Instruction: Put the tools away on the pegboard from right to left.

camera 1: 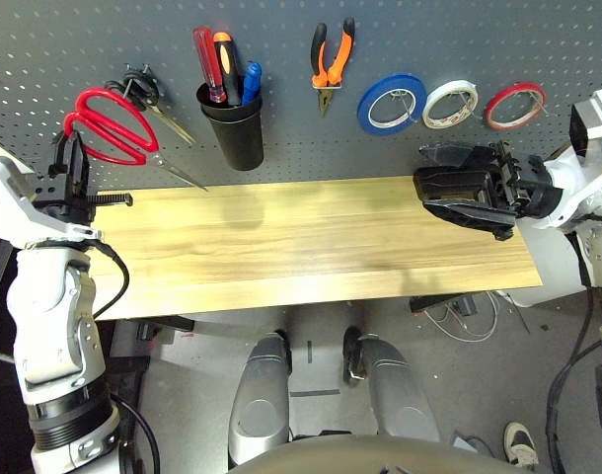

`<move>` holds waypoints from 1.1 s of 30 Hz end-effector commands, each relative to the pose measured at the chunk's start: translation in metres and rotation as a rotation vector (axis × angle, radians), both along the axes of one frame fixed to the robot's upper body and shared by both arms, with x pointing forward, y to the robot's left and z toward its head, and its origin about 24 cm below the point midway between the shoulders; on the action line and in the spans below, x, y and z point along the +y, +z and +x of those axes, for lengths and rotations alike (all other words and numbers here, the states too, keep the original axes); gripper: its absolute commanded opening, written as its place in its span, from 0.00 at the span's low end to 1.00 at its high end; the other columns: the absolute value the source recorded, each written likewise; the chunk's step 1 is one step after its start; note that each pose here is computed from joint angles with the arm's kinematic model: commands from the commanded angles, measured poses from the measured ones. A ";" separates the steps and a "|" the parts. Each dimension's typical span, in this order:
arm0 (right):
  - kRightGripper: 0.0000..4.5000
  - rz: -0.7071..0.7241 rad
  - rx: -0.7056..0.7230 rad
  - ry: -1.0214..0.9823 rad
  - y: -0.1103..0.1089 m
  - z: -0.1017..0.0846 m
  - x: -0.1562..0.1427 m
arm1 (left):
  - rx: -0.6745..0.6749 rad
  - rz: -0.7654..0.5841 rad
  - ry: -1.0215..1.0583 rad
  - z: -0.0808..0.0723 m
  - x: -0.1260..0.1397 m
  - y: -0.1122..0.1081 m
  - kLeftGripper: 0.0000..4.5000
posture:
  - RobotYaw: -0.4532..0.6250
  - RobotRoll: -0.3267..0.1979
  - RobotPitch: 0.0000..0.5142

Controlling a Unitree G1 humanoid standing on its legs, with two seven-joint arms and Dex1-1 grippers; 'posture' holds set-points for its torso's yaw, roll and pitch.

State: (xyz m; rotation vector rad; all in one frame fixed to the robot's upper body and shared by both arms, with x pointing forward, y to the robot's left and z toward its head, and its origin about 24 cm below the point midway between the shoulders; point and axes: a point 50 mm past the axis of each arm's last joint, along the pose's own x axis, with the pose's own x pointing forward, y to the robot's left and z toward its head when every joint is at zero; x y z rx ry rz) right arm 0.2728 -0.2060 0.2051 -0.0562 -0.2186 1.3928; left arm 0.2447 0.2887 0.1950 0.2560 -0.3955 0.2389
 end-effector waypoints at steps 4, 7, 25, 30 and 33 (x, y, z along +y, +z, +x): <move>1.00 0.008 -0.011 -0.006 0.001 -0.004 0.001 | 0.005 -0.019 0.027 0.015 0.004 -0.004 0.00 | 0.46 0.62 0.32; 1.00 0.010 -0.013 -0.007 0.002 -0.004 0.003 | 0.005 -0.027 0.039 0.022 0.006 -0.005 0.00 | 0.45 0.62 0.32; 1.00 0.022 -0.026 -0.044 0.002 -0.010 0.005 | 0.040 -0.079 0.034 0.057 0.001 -0.019 0.00 | 0.41 0.62 0.29; 1.00 0.024 -0.024 -0.050 0.000 -0.011 0.005 | 0.045 -0.084 0.029 0.059 -0.001 -0.021 0.00 | 0.40 0.62 0.28; 1.00 0.027 -0.024 -0.049 -0.001 -0.011 0.006 | 0.051 -0.086 0.030 0.060 -0.002 -0.022 0.00 | 0.41 0.62 0.29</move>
